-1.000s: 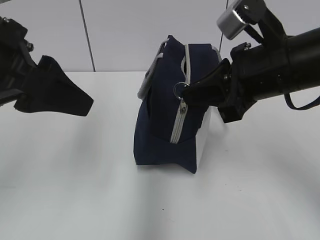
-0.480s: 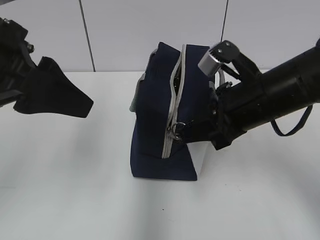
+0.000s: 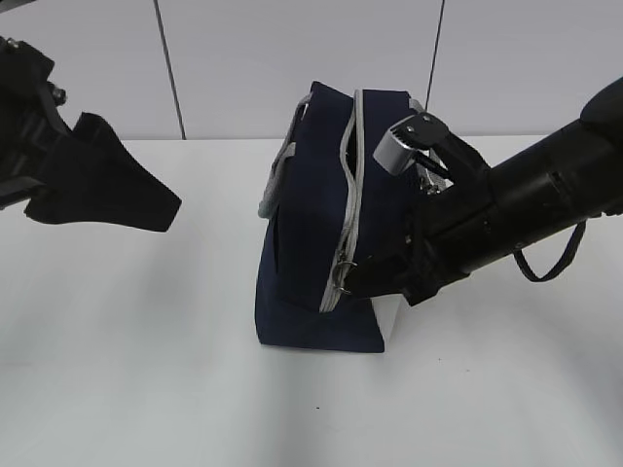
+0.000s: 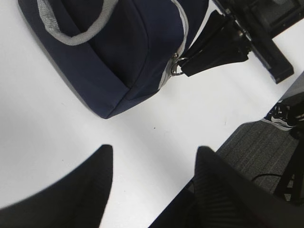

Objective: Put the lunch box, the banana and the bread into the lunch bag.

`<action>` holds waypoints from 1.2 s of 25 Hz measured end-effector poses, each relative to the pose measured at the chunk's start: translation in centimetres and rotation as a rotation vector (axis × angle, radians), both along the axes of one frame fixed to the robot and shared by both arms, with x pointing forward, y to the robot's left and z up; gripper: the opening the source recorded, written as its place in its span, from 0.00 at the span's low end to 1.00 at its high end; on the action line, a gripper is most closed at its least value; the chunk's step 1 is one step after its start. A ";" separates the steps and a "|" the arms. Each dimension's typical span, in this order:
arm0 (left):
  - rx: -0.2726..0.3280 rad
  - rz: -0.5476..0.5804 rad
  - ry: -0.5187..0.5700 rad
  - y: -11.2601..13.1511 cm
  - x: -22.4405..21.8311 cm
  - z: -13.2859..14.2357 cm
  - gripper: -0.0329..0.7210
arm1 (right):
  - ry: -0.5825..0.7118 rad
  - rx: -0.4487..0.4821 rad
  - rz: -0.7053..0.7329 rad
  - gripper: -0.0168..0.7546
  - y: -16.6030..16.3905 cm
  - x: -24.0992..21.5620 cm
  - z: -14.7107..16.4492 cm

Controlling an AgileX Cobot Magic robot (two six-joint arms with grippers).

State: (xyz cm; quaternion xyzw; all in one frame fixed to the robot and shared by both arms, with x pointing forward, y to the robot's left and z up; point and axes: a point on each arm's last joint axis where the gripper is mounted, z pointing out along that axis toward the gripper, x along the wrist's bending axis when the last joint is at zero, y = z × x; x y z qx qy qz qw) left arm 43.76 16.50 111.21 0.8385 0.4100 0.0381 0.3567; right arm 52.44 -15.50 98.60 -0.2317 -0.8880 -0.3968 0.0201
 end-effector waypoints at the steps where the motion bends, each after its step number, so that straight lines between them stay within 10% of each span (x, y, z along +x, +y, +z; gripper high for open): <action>1: 0.000 0.000 0.000 0.0 0.0 0.0 0.56 | -0.004 -0.002 -0.004 0.00 0.0 0.0 0.0; 12: 0.000 0.000 0.000 0.0 0.0 0.0 0.55 | -0.012 -0.007 -0.017 0.03 -0.1 0.2 0.0; 22: 0.002 -0.002 0.003 0.0 0.0 0.0 0.55 | 0.066 -0.036 0.018 0.60 -0.2 -0.5 -0.3; 30: 0.003 -0.003 0.006 0.0 -0.1 0.0 0.55 | 0.034 -0.126 0.089 0.66 -1.0 -1.8 -2.4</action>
